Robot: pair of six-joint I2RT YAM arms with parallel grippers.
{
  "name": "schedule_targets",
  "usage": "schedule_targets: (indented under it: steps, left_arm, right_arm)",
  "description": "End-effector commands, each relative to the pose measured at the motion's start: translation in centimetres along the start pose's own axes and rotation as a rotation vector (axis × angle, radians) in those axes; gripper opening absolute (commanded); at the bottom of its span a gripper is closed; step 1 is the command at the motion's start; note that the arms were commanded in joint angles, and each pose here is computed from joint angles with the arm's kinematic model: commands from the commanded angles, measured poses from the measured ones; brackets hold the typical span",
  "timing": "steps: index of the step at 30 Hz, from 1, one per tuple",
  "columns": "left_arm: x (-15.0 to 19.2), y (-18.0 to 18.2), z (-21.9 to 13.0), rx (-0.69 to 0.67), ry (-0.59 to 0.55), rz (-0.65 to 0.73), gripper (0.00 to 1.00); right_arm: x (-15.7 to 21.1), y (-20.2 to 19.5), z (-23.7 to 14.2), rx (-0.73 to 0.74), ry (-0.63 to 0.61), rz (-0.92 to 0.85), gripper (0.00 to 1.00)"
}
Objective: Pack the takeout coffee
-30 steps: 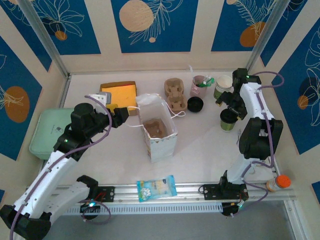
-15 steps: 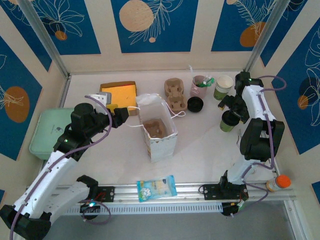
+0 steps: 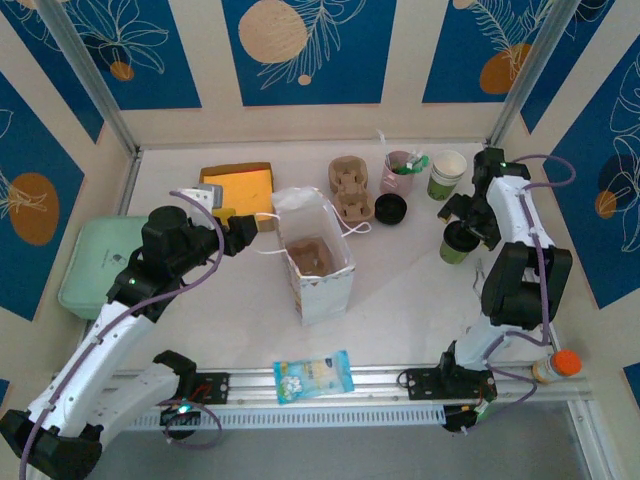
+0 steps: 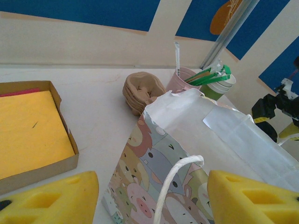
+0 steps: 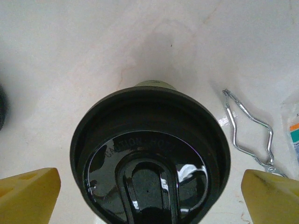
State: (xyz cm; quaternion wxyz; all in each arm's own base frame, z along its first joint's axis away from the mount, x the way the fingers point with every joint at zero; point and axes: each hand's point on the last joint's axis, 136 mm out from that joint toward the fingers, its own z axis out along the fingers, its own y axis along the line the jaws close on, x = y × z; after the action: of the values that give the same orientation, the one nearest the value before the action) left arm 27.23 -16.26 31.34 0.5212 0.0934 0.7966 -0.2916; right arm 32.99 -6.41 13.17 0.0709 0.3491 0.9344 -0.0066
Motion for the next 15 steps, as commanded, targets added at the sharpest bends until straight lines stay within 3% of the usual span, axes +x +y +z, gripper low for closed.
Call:
schedule_targets:
  steps: [1, 15]
  left_arm:
    - [-0.4, -0.2, -0.6, -0.006, -0.015, 0.016, 0.63]
    - [-0.5, -0.2, -0.5, -0.005, -0.017, 0.015, 0.63]
  right_arm:
    - [0.2, 0.3, 1.2, -0.014, 0.030, -0.010, 1.00]
    - [-0.4, 1.2, 4.1, 0.005, 0.080, -0.031, 0.98]
